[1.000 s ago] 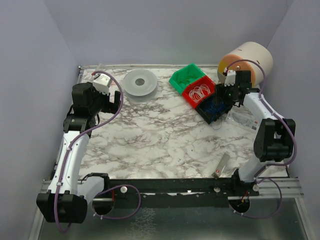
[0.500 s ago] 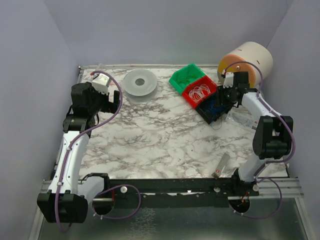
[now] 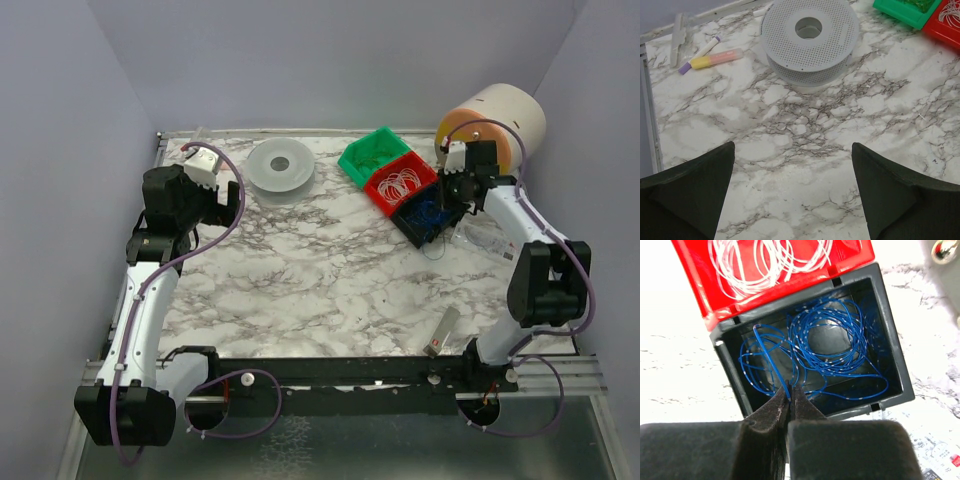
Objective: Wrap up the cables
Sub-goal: Pick up the cable from the storage box.
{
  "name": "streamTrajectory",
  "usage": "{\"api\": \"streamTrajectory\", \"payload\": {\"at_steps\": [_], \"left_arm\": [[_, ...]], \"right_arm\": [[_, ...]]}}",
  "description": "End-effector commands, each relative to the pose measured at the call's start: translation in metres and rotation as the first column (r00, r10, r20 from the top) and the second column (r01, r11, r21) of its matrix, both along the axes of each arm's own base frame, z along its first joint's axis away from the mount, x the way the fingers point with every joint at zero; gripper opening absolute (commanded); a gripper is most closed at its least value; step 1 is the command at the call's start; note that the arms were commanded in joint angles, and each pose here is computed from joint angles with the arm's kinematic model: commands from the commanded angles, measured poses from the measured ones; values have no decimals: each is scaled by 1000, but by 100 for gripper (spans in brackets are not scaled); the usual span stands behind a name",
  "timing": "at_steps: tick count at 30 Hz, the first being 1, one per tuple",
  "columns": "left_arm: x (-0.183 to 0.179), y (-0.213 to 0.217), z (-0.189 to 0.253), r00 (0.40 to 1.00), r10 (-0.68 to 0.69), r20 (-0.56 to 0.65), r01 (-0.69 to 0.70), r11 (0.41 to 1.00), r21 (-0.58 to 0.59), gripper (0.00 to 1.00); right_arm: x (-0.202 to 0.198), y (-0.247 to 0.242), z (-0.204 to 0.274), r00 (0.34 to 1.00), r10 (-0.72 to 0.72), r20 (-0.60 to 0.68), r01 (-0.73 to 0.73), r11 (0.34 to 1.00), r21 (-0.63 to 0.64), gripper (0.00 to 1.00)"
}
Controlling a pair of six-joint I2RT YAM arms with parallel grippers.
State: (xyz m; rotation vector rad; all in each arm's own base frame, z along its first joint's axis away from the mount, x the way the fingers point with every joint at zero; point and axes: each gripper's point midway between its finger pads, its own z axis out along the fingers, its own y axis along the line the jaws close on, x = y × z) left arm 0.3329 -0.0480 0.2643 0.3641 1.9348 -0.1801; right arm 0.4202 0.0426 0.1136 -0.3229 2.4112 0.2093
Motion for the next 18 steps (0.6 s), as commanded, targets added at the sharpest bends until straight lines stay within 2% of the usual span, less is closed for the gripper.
{"api": "streamTrajectory", "payload": {"at_steps": [1, 6, 11, 15, 18], "left_arm": [[2, -3, -2, 1000, -20, 1, 20, 1000, -22, 99], [4, -4, 4, 1000, -20, 8, 20, 999, -29, 99], [6, -6, 43, 995, -35, 99, 37, 999, -20, 99], [0, -20, 101, 965, -126, 230, 132, 991, -9, 99], [-12, -39, 150, 916, -225, 332, 244, 970, -16, 99]], "right_arm": [[2, 12, 74, 986, 36, 161, -35, 999, -13, 1], [-9, 48, 163, 930, 138, 340, -155, 988, 22, 1], [-31, 103, 263, 833, 271, 483, -339, 939, 59, 1], [-61, 147, 331, 732, 360, 578, -518, 845, 130, 1], [-78, 173, 363, 668, 397, 629, -624, 760, 183, 1]]}}
